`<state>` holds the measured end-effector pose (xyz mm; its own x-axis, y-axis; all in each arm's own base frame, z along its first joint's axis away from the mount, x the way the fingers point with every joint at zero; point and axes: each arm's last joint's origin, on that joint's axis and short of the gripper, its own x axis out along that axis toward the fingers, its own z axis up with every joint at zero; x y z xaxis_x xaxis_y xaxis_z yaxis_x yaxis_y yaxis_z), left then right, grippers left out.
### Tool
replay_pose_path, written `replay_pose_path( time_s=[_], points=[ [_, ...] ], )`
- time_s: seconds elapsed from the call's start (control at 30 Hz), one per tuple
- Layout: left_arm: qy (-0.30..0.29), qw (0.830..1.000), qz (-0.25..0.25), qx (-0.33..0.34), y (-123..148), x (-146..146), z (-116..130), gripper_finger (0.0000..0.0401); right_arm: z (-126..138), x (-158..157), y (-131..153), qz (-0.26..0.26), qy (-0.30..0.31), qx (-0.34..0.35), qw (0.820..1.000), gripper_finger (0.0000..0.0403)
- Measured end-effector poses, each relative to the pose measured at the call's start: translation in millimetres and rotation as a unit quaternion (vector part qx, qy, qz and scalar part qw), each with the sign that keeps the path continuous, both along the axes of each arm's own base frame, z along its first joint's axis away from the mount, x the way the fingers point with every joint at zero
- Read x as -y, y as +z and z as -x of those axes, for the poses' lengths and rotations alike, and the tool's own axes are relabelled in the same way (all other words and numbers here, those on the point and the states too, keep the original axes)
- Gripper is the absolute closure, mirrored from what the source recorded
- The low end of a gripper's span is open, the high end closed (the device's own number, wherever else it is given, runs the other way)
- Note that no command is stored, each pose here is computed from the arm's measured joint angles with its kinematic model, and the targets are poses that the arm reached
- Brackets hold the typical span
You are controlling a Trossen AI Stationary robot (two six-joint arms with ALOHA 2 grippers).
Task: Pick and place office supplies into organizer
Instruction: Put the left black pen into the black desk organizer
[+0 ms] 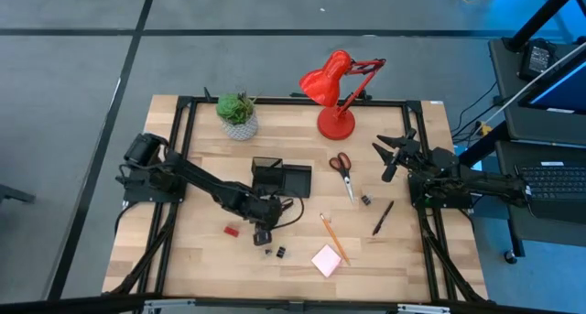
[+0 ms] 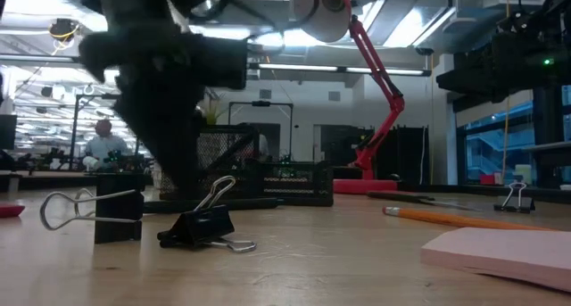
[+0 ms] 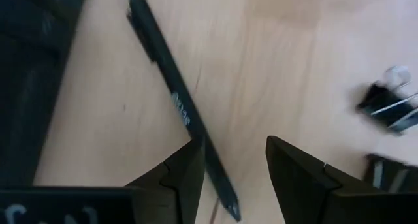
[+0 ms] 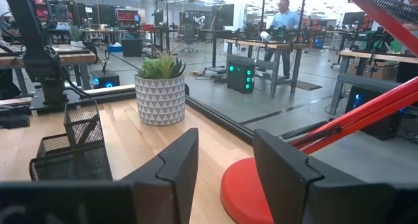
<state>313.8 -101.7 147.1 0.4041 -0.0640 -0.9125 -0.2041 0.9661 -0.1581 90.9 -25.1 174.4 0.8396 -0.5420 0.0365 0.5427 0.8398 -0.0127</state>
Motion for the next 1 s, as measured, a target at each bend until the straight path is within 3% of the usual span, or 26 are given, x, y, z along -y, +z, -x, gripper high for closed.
replay_pose_path(
  time_s=[0.23, 0.5, 0.73, 1.0],
  points=[
    [0.035, 0.998, 0.002, -0.054, -8, -4, 6, 0.0244, 0, 0, 0, 0.000, 0.000, 0.000, 1.000, 0.0253],
    [0.028, 0.997, -0.014, -0.073, -9, -7, 9, 0.0247, 0, 0, 0, 0.000, 0.000, 0.000, 1.000, 0.0253],
    [0.025, 0.994, -0.038, -0.101, -11, -10, 15, 0.0282, 0, 0, 0, 0.000, 0.000, 0.000, 1.000, 0.0253],
    [-0.024, 0.992, -0.066, -0.104, -15, -10, 15, 0.0323, 0, 0, 0, 0.000, 0.000, 0.000, 1.000, 0.0253]
  ],
)
